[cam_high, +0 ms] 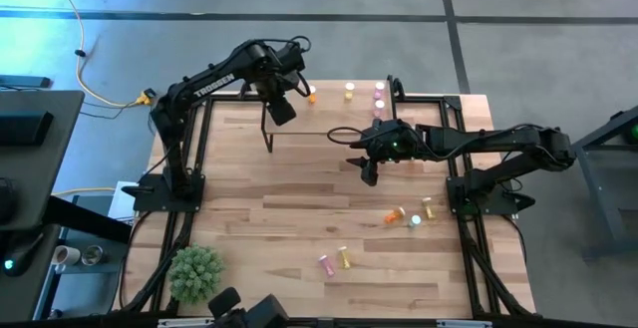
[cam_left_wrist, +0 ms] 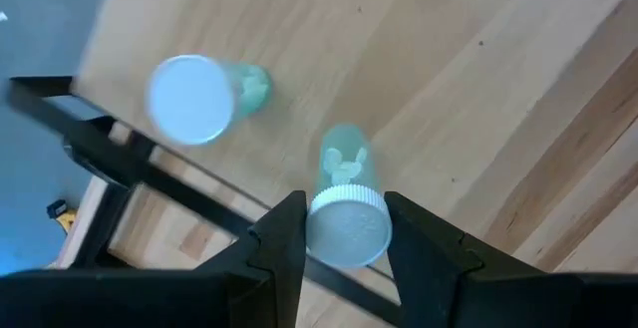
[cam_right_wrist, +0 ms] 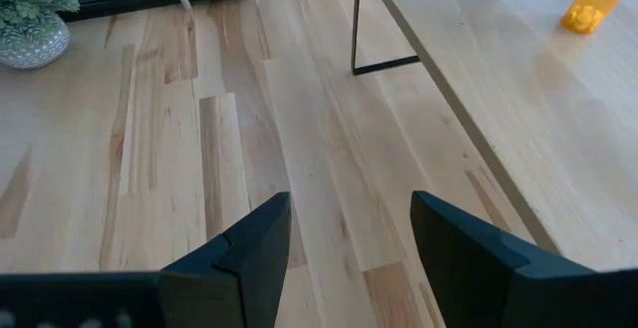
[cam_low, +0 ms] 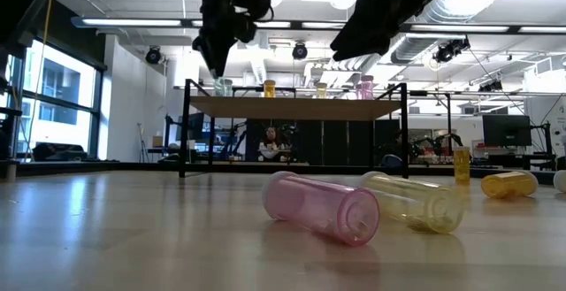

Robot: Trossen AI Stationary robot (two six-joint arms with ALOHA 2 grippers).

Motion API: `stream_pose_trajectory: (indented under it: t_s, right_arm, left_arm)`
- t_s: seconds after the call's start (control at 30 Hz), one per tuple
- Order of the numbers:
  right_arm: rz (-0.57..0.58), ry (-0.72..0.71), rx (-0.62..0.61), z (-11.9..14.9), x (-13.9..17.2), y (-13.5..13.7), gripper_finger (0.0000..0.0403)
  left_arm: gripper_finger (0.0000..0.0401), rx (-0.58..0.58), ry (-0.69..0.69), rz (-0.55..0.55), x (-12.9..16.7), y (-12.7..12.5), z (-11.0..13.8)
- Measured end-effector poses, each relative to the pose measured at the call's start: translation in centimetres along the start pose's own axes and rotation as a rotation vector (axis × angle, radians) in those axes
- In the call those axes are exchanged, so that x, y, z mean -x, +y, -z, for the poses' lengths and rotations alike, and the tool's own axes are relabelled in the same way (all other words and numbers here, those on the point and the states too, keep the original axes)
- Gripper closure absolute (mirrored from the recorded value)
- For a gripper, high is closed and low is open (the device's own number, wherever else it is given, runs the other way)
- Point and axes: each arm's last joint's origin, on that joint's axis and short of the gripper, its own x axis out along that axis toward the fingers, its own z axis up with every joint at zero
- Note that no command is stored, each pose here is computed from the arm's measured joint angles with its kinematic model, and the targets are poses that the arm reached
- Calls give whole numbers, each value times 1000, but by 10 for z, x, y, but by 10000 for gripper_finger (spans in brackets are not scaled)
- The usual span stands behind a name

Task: Pick and place medicine bottles onto shelf by color
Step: Put the left blue pill bottle on the shelf aligned with the other blue pill bottle

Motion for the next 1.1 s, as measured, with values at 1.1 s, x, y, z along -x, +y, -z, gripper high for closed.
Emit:
stream_pose_trajectory:
  t_s: [1.1]
  right_arm:
    - [1,0,0,0,0,0,203]
  left_arm:
    - [230,-33,-5,-6,-8,-3,-7]
